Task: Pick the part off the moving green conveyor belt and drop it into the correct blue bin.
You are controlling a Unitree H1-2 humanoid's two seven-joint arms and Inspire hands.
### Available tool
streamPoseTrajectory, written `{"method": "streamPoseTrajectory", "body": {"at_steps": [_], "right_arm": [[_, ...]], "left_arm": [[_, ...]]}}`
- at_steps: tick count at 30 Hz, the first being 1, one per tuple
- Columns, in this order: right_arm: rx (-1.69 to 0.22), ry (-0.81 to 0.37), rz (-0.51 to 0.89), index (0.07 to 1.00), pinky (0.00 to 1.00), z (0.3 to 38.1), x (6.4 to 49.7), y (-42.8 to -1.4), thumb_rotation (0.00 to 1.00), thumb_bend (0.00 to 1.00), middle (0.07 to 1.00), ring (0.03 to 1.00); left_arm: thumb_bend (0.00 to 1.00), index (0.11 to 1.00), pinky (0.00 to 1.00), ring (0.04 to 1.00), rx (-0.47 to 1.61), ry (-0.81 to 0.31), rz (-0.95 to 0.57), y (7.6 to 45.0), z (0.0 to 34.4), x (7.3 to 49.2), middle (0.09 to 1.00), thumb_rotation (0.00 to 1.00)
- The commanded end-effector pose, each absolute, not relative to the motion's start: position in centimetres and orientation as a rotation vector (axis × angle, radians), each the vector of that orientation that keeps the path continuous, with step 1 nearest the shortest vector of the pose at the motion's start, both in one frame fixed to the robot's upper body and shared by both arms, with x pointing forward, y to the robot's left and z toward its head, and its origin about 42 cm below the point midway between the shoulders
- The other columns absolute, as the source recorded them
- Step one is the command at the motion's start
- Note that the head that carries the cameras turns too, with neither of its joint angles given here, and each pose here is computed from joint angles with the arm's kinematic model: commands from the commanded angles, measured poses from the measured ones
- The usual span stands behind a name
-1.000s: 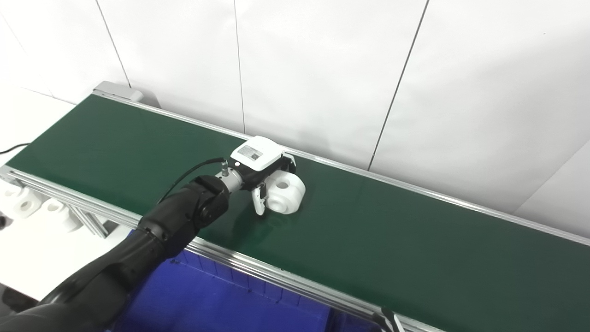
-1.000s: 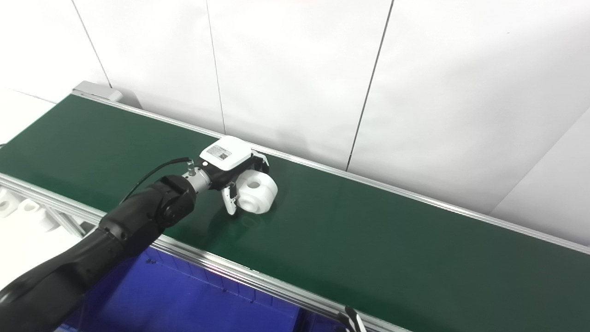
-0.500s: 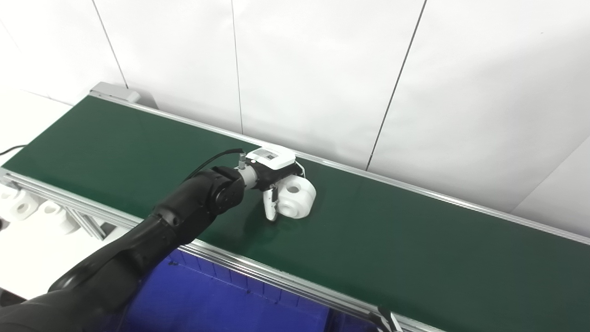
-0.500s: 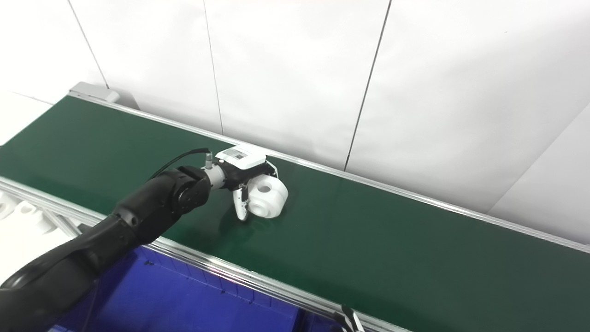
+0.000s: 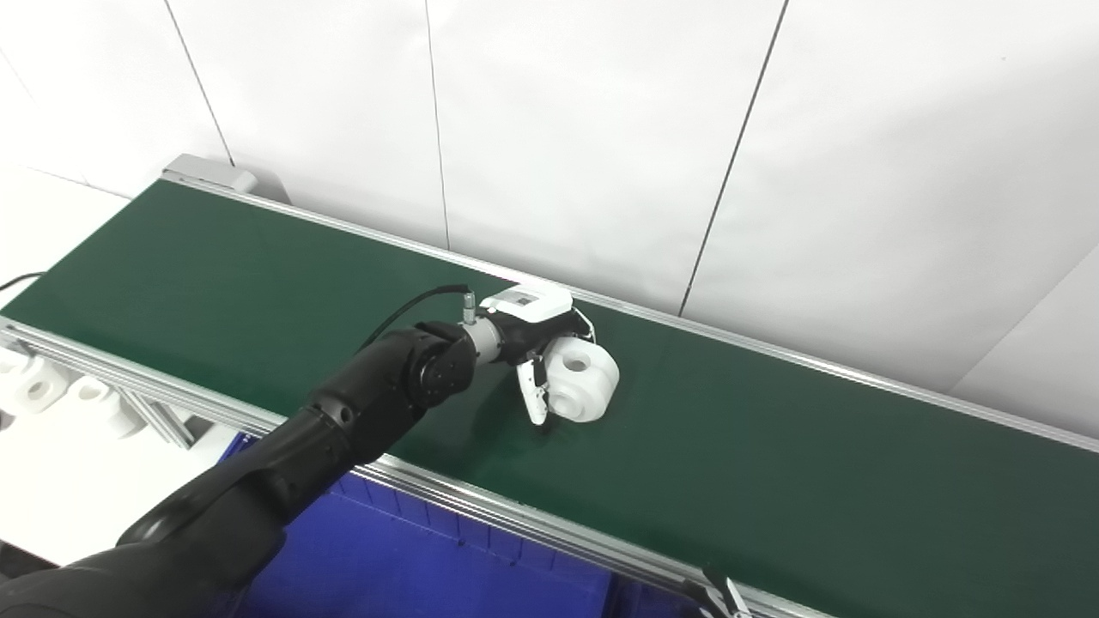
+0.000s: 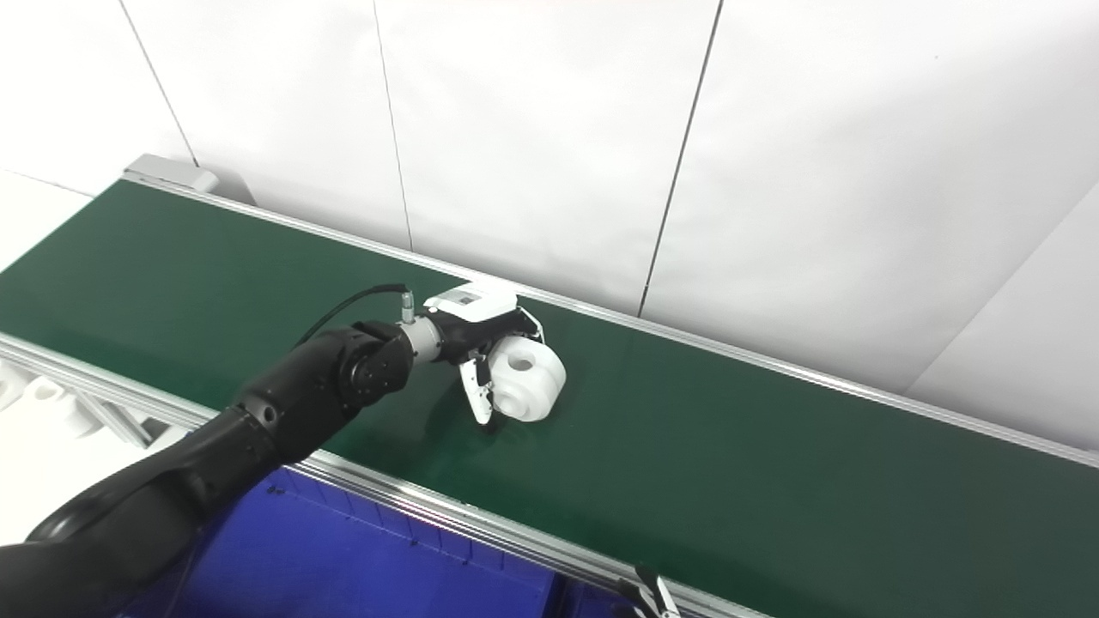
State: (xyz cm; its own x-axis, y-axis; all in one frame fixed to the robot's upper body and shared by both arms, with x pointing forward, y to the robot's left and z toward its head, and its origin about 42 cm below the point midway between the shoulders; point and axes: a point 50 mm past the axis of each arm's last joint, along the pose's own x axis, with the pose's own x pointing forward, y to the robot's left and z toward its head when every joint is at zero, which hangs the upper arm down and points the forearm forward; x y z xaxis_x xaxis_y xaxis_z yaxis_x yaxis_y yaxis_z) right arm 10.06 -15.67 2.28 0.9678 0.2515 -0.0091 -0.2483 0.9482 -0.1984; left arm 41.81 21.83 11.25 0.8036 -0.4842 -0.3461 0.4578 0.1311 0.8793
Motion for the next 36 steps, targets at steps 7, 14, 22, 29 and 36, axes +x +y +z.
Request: {"method": "streamPoseTrajectory", "body": {"at_steps": [7, 14, 22, 29, 36], "right_arm": [[-0.160, -0.081, 0.263, 0.915, 0.67, 3.3, 10.0, -15.3, 1.00, 0.82, 0.832, 0.763], [-0.139, -0.084, 0.259, 0.927, 0.69, 3.9, 9.9, -15.6, 0.99, 0.83, 0.838, 0.767], [-0.120, -0.110, 0.260, 0.943, 0.72, 5.2, 10.0, -16.5, 1.00, 0.81, 0.850, 0.783], [-0.117, -0.125, 0.269, 0.942, 0.73, 6.3, 10.4, -18.4, 0.98, 0.78, 0.845, 0.785], [-0.118, -0.121, 0.262, 0.914, 0.72, 7.6, 11.0, -20.4, 0.92, 0.82, 0.819, 0.764]], "left_arm": [[0.52, 0.488, 0.24, 0.299, 1.301, 0.012, -0.715, 23.1, 11.0, 40.5, 0.473, 0.00], [0.52, 0.490, 0.23, 0.292, 1.257, -0.116, -0.663, 25.2, 15.4, 38.4, 0.467, 0.00], [0.52, 0.506, 0.32, 0.383, 1.150, -0.253, -0.602, 27.1, 20.6, 31.4, 0.463, 0.00], [0.52, 0.514, 0.28, 0.348, 1.105, -0.255, -0.584, 27.5, 22.3, 26.5, 0.443, 0.00], [0.52, 0.487, 0.19, 0.248, 1.098, -0.221, -0.595, 26.7, 22.5, 22.5, 0.467, 0.00]]}}
